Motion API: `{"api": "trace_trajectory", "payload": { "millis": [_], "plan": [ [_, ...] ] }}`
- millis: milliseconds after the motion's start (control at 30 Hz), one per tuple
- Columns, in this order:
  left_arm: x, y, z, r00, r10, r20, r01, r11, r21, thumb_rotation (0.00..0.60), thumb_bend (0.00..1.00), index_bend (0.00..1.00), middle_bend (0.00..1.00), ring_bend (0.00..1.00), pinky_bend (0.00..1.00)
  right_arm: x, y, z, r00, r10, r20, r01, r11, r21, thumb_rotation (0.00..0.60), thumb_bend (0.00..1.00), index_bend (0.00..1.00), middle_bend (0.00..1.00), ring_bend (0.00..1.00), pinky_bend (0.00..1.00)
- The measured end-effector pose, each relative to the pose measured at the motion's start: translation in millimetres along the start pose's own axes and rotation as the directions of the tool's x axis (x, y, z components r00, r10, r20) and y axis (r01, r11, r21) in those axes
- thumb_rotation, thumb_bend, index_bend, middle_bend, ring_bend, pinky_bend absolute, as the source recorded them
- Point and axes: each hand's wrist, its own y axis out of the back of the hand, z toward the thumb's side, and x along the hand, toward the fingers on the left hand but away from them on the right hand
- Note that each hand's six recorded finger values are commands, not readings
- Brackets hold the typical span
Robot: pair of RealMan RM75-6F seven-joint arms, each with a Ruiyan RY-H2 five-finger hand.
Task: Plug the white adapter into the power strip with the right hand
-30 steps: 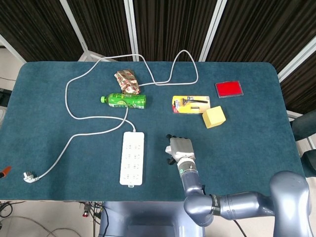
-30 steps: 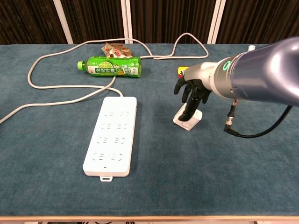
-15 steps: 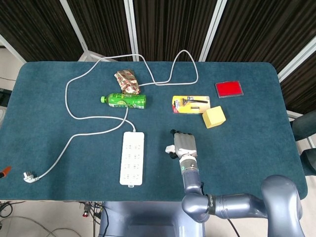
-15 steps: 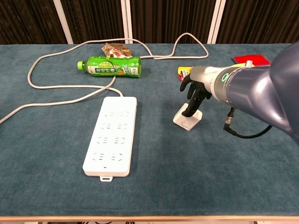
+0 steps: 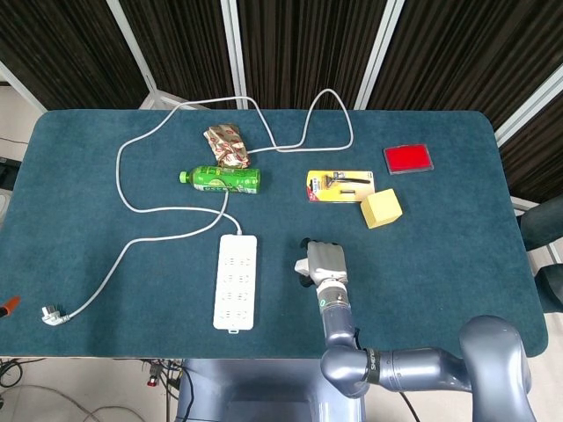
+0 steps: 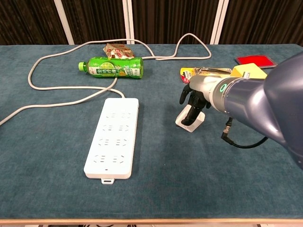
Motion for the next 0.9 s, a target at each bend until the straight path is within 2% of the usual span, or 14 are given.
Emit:
{"api": "trace_trajectory", "payload": {
  "millis": [900],
  "plan": [
    [-0.2, 0.5, -0.3, 1.000, 0.005, -0.005, -0.005, 1.000, 0.007, 0.600, 0.08, 0.19, 0.00, 0.00, 0.00, -2.4, -2.5, -10.0, 1.000, -0.021, 0.011, 0.020, 1.000, 0.021, 0.600, 0.37, 0.38, 0.41, 0.44, 0.30]
  ]
}}
